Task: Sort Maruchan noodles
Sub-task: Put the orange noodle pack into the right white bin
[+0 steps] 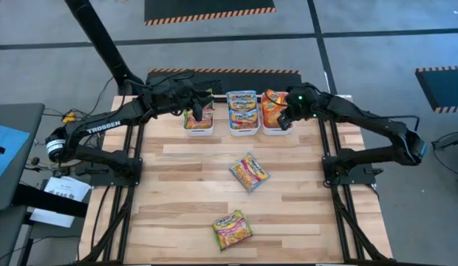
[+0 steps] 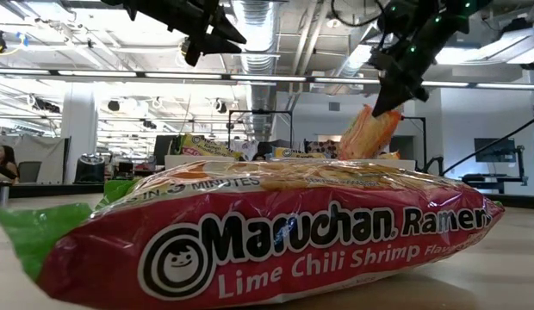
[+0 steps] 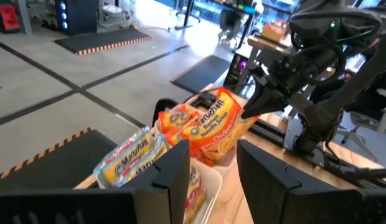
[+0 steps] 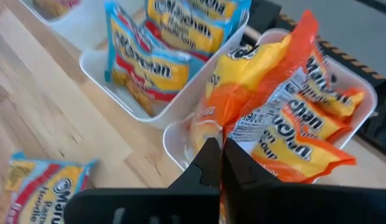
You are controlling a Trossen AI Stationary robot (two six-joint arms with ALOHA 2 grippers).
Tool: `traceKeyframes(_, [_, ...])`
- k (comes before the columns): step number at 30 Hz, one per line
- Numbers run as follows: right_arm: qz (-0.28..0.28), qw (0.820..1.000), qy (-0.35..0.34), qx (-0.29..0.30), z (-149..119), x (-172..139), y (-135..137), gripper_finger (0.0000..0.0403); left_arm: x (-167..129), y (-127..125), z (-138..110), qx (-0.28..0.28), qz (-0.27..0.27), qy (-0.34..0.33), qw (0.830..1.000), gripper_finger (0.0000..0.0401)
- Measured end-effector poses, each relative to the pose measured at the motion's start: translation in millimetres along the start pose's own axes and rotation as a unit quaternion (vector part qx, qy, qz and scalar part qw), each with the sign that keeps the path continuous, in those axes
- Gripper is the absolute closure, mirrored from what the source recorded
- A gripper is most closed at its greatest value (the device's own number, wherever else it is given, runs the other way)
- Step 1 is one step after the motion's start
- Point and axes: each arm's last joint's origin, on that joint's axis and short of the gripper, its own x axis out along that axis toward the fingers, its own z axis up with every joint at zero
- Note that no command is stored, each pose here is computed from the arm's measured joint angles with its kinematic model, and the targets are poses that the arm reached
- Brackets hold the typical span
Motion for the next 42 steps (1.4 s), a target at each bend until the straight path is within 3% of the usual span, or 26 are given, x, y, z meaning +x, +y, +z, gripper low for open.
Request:
traceKeyframes(9, [-0.031, 0.998, 0.050, 0.002, -4, 25, -2, 0.0387, 0, 0, -2, 0.001, 0.002, 0.008, 1.000, 0.0284])
traceKeyframes(15, [-0.052, 0.992, 0.115, 0.012, -14, 41, -4, 0.0337, 0, 1, -2, 0.018, 0.002, 0.008, 1.000, 0.0284])
traceKeyframes(20, [-0.065, 0.990, 0.126, 0.028, -16, 48, -6, 0.0292, 0, 1, -4, 0.020, 0.005, 0.019, 1.000, 0.0284])
traceKeyframes(28, [-0.086, 0.984, 0.139, 0.076, -5, 29, -11, 0.0243, 0, 2, -8, 0.019, 0.010, 0.041, 0.999, 0.0284])
traceKeyframes(35, [-0.045, 0.988, 0.112, 0.093, 8, 3, -2, 0.0238, 0, 2, -7, 0.019, 0.009, 0.039, 0.999, 0.0284])
traceKeyframes(42, [-0.021, 0.984, 0.152, 0.093, 4, 19, 8, 0.0237, -1, 2, -7, 0.019, 0.009, 0.039, 0.999, 0.0284])
